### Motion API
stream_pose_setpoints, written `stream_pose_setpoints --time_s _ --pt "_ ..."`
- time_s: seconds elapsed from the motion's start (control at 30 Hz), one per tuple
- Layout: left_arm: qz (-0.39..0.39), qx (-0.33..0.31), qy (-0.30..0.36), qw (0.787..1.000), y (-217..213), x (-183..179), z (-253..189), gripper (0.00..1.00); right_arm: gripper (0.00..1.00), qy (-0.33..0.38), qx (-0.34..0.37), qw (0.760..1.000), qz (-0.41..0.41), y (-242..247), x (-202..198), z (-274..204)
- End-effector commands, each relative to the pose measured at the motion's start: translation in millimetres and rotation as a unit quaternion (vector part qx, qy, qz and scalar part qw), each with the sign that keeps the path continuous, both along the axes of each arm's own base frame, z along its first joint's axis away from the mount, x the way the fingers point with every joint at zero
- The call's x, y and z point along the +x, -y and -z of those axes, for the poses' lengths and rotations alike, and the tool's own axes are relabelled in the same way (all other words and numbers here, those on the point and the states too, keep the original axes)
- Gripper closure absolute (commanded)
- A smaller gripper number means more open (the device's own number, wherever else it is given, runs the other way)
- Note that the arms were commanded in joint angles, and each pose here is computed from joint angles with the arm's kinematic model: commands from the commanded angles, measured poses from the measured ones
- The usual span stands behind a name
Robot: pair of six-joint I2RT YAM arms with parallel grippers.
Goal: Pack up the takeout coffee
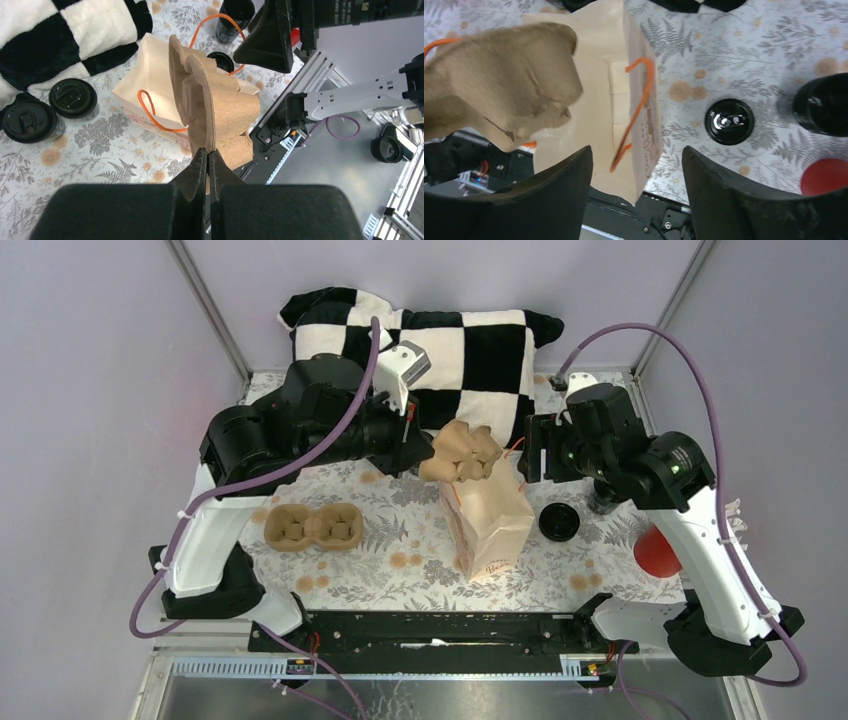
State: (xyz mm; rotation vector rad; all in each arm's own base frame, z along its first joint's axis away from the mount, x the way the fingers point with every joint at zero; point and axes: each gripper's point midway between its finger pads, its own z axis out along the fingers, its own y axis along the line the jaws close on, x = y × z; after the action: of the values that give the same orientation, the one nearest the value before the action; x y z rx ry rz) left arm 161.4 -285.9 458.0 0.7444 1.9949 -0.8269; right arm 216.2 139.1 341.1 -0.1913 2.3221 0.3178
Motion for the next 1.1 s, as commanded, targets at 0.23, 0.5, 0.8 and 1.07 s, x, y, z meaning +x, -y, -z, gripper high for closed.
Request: stream_pose_setpoints --time_s 0.23,0.5,0.8,1.07 --pt "-0.023 0.058 0.024 0.998 16.2 5.8 23.2 1.00 0.51 -0.021 0.046 0.996 -0.073 -43.1 9.8 14.1" --pt "-0.069 0.121 0.032 0.990 17.2 17.9 49.5 1.00 1.00 -0.005 0.081 0.987 -0.139 -70.5 12.6 -10.0" --pt "-0.090 0.185 0.022 0.978 9.1 15.4 80.4 1.00 1.00 -0.010 0.145 0.975 -0.165 -92.2 6.4 -22.8" --pt "-0.112 0.189 0.049 0.974 22.2 26.8 92.4 1.00 1.00 -0.031 0.174 0.970 -0.166 -102.8 3.5 -11.0"
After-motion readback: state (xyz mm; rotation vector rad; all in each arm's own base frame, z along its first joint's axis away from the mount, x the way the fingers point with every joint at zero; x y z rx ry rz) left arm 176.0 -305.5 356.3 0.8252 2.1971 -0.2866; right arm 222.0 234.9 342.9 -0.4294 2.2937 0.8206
